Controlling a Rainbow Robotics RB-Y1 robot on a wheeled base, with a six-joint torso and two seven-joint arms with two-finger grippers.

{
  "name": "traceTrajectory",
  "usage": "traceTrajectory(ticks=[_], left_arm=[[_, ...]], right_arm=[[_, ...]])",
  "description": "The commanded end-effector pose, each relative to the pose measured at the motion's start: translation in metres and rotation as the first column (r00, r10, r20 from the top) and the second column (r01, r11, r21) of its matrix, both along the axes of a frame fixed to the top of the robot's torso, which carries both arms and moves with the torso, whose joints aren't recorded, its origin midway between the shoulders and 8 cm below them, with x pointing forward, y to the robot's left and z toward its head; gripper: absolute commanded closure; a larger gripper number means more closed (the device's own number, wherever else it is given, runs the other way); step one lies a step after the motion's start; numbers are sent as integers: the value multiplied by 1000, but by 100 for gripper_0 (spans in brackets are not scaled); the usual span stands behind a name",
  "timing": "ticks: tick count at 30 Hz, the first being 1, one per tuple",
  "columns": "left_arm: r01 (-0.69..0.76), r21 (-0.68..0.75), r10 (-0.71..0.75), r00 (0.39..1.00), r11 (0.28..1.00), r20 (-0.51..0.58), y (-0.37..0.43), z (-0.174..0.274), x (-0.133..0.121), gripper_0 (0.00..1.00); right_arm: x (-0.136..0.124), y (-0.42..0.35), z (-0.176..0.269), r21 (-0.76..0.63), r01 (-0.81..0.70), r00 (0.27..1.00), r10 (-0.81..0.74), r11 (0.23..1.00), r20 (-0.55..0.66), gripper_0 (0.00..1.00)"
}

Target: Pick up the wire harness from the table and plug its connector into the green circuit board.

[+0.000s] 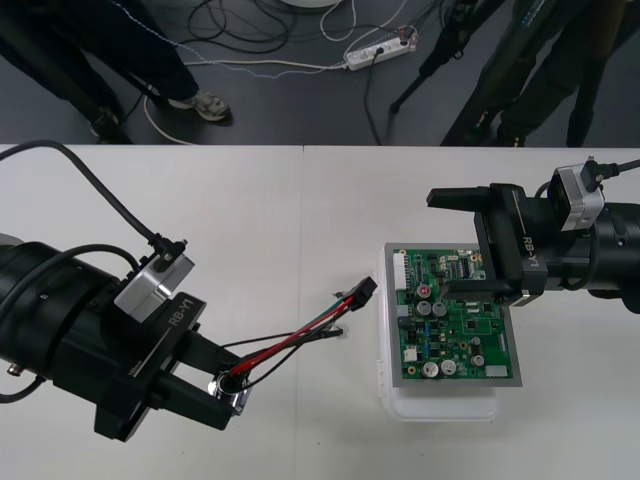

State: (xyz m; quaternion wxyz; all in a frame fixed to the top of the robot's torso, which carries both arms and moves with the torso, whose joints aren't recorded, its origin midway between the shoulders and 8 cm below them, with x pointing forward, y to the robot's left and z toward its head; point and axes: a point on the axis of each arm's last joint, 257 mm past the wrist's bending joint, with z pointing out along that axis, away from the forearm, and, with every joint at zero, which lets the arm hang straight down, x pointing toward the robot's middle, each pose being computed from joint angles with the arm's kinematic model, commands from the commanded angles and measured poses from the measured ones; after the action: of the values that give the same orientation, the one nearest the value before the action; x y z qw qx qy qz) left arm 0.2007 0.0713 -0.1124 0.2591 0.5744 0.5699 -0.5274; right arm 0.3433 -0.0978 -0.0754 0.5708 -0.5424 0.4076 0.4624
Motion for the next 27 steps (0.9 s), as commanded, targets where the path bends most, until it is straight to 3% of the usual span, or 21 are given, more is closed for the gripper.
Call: traceTrajectory(ticks=[1, 6, 17, 27], left_arm=[[100, -2, -99, 989, 995, -110, 3, -4, -19, 100], [134, -32, -138, 967, 990, -212, -2, -8, -23, 100], [207, -25, -207, 951, 978, -230, -16, -6, -32, 100], [224, -75, -237, 934, 972, -269, -35, 8, -24, 100]], right_arm=[[0, -7, 21, -15, -11, 1000, 12, 1000, 3, 0], [-1, -7, 23, -9, -15, 1000, 15, 1000, 0, 0], [-6, -9, 28, 1, -39, 999, 39, 999, -18, 0], [-13, -10, 30, 13, -66, 997, 67, 998, -41, 0]])
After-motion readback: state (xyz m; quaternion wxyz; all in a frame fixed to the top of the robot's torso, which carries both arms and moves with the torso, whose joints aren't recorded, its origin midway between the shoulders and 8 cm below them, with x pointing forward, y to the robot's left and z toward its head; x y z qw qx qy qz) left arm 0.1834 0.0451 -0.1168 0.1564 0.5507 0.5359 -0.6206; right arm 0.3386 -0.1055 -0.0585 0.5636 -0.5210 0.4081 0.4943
